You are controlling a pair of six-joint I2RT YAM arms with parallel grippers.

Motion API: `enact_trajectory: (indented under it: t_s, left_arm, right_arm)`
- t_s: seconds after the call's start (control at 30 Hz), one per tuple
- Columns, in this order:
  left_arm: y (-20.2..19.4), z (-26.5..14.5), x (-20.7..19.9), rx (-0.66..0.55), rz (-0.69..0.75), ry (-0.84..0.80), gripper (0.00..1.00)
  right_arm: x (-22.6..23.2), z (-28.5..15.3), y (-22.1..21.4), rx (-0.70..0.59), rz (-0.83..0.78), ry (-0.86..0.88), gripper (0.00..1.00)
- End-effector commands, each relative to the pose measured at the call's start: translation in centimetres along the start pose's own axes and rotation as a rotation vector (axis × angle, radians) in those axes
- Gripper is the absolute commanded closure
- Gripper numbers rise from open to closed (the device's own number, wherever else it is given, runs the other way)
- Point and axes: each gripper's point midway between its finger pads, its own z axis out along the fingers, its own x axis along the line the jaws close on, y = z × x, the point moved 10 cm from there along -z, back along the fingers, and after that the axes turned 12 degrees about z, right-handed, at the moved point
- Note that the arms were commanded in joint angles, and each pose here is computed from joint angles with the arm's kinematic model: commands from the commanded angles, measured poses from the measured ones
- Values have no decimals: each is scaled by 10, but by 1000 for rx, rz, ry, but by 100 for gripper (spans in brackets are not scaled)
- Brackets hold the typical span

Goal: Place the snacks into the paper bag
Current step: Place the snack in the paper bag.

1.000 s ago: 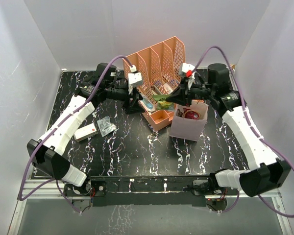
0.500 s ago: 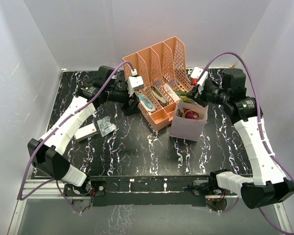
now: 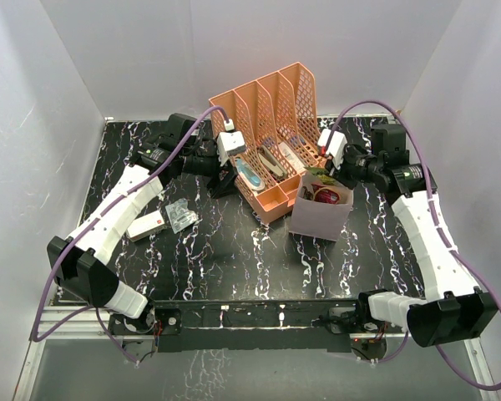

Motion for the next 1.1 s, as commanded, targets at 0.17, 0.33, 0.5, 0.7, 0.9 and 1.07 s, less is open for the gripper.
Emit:
enact_trajectory:
  t_s: [0.17, 0.33, 0.5, 0.7, 0.9, 1.07]
  left_arm:
    - [5, -7, -5, -22, 28, 3, 28]
    - [3, -6, -6, -19, 24, 0, 28]
    - [3, -4, -5, -16, 21, -4, 28]
    - [1, -2, -4, -15, 16, -12, 28]
    - [0, -1, -4, -14, 16, -13, 28]
    - [-3, 0, -4, 0, 12, -7, 28]
  right_arm:
    - [-12, 19, -15, 56, -30, 49, 92]
    - [-10, 30, -32, 90, 2, 85, 92]
    - [-8, 34, -44, 117, 26, 101, 92]
    - [-7, 35, -56, 167, 35, 74, 90]
    - [-9, 37, -63, 202, 50, 60, 82]
    - [-11, 34, -56, 181, 43, 57, 72]
